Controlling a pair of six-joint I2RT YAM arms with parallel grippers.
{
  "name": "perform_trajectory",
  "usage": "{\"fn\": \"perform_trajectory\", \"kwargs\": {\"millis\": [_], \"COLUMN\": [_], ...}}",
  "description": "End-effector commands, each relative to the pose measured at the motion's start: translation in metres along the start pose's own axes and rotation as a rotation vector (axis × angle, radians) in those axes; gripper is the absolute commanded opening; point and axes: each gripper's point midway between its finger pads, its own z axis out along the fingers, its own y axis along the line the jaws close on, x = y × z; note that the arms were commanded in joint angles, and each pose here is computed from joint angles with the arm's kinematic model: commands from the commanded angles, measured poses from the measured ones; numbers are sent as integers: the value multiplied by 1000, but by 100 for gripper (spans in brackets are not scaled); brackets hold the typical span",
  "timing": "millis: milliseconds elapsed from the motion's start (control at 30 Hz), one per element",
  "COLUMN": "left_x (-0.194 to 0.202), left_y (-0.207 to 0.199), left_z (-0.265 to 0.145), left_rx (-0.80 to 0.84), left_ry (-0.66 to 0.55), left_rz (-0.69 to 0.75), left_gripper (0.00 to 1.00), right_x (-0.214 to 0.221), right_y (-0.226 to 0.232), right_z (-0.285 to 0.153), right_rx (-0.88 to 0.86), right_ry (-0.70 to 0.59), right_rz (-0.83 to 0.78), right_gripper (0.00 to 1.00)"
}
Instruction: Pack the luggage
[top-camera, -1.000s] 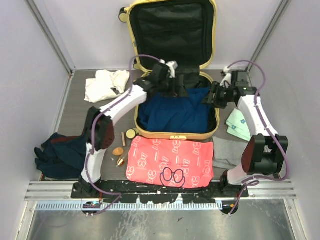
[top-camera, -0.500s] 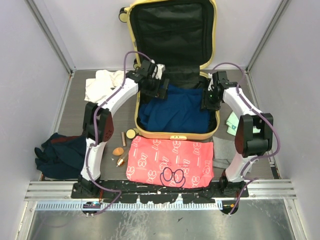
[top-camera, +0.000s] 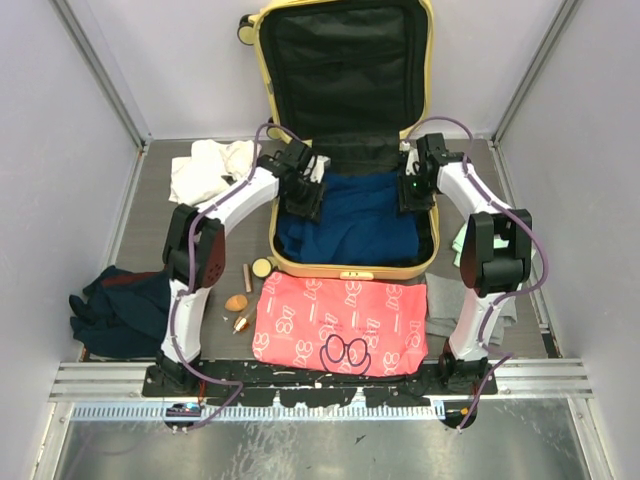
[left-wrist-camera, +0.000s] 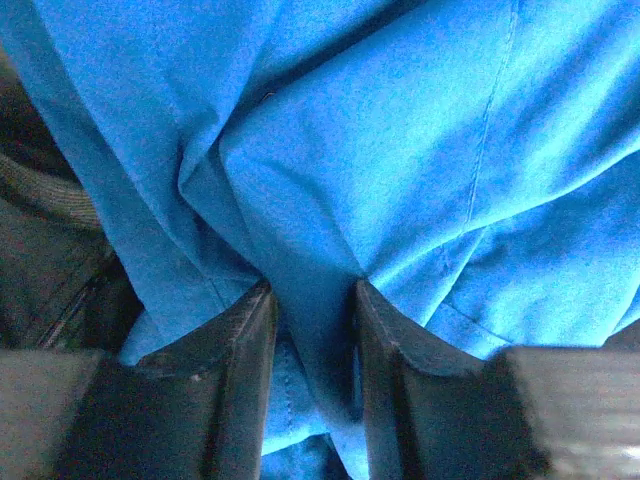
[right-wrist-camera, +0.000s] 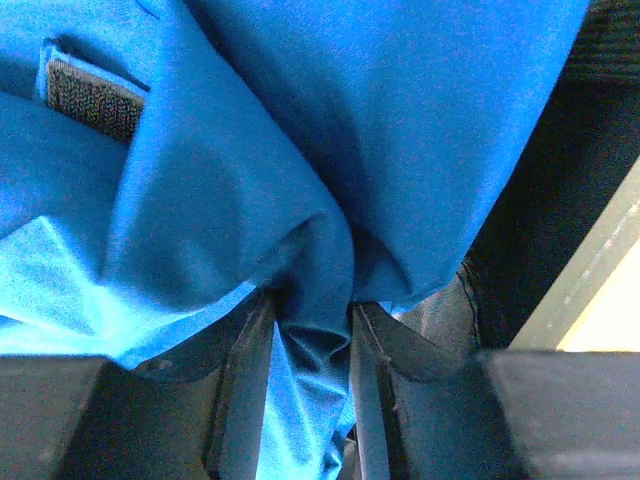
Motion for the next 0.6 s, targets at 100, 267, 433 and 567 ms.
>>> {"fn": "perform_trajectory", "kwargs": {"millis": [100,267,433,567], "left_x": [-28,-33,6,42], "left_y": [10,-8,-17,-22], "left_z": [-66,-127,-173,-201], "left_rx": [-29,26,59,73], "left_ry": [-68,-192,-249,-303], "left_rz": [-40,12,-92,-160], "left_gripper": [71,96,98,98], "right_x": [-20,-32,-5,32], "right_y": [18,37,39,39], "right_z": [-39,-108,-162,-186], "right_rx": [-100,-175,-164,-187], "right_ry": [-58,-188,-285,-314], "right_rz": [-116,-114,-37,71], "right_gripper": [58,84,100,100]}}
